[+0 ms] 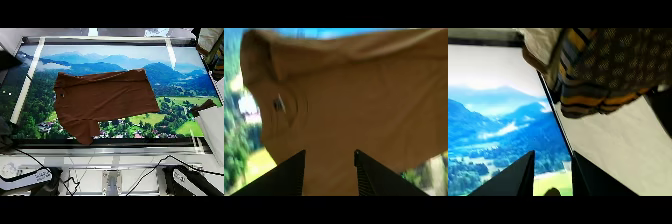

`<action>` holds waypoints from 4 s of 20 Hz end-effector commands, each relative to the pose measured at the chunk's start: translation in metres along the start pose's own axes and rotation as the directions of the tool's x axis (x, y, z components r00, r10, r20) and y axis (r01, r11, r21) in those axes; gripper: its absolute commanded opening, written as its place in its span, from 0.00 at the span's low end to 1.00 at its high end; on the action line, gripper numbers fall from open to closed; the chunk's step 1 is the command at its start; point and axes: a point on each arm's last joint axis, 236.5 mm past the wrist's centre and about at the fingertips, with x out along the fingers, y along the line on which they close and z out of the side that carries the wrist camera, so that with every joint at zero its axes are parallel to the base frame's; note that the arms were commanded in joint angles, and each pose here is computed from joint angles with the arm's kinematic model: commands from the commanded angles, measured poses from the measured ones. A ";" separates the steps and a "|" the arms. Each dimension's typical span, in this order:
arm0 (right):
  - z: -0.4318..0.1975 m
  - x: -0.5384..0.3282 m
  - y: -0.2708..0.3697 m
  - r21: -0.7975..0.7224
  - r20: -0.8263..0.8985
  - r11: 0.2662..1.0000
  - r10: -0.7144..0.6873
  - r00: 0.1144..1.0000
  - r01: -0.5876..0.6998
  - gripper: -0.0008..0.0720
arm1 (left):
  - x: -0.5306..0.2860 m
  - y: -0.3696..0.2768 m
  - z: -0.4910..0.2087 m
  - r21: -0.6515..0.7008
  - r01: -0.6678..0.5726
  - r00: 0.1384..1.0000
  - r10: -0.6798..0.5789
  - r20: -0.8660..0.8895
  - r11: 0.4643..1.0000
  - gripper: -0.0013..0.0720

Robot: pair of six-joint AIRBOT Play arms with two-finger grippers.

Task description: Fold the shirts.

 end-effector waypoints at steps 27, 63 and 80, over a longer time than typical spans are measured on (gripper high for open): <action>-0.071 0.036 0.067 0.124 -0.156 0.969 0.233 0.960 -0.215 0.40 | 0.217 0.004 -0.296 -0.541 -0.040 0.891 -0.215 -0.400 0.840 0.53; -0.354 0.123 0.297 0.671 -0.514 0.568 0.820 0.252 -0.477 0.47 | 0.193 -0.049 -0.288 -0.328 0.242 0.795 -0.381 -0.472 0.913 0.04; -0.363 0.109 0.353 0.672 -0.476 0.455 0.870 0.131 -0.584 0.05 | 0.196 -0.049 -0.281 -0.339 0.244 0.811 -0.382 -0.443 0.909 0.04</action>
